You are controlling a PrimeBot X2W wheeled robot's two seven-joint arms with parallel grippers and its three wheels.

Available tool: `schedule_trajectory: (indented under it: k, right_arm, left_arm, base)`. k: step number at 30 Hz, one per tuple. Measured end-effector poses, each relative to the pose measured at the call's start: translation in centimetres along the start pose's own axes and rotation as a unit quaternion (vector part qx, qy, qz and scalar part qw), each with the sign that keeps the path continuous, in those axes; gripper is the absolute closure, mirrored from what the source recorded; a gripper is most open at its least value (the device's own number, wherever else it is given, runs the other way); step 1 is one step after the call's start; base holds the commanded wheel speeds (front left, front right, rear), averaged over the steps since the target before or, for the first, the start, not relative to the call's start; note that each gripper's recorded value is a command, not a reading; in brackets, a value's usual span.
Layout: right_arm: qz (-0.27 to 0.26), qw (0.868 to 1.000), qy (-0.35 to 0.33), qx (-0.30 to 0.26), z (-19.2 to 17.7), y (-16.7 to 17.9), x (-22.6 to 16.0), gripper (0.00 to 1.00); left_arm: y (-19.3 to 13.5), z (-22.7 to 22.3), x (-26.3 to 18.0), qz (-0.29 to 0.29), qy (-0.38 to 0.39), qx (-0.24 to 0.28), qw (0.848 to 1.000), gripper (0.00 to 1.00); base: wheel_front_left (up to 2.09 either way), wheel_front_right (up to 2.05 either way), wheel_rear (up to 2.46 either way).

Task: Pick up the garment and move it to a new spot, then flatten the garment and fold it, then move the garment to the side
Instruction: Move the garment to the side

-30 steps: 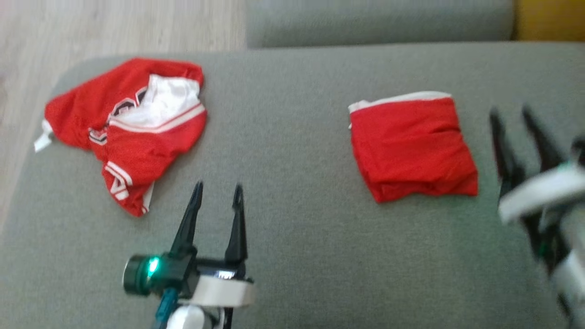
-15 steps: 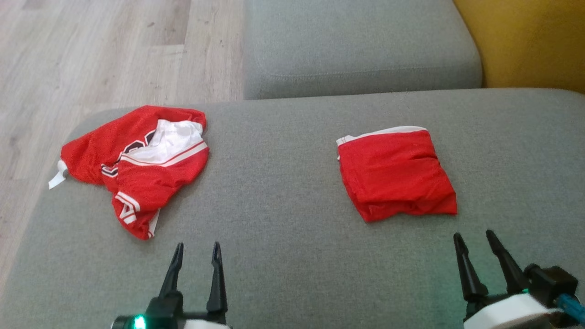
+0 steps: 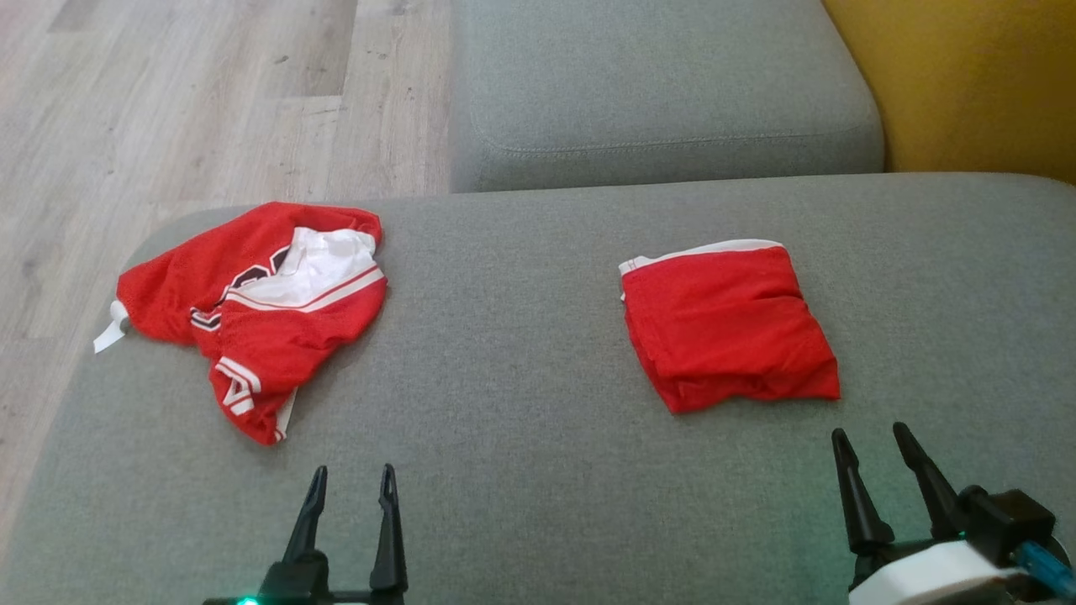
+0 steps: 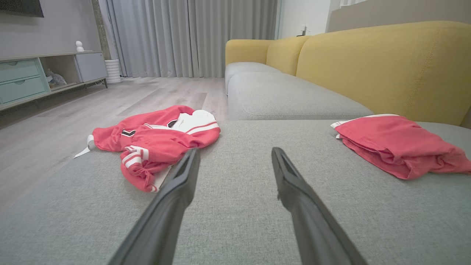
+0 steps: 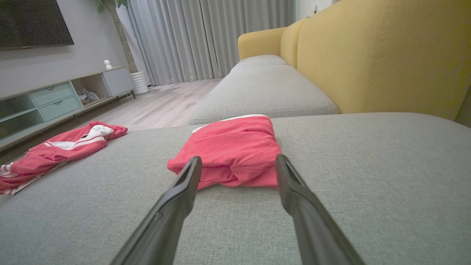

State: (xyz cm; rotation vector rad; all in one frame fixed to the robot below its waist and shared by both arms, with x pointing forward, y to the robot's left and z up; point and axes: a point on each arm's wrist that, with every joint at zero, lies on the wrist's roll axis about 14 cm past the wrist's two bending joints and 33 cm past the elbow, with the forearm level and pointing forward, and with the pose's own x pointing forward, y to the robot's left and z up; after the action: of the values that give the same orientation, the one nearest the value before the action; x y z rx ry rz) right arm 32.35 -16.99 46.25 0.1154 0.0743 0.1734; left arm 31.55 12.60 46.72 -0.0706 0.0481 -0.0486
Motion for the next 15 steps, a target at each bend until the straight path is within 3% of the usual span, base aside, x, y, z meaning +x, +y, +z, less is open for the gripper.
schedule_trajectory:
  k: [15]
  right_arm:
    - [-0.015,0.999,0.027,0.018,-1.6,-0.6,0.8,0.0]
  left_arm:
    - [0.5,0.1,0.3,0.005,0.0,-0.001,1.0,0.0]
  base:
    - [0.0,0.0,0.0]
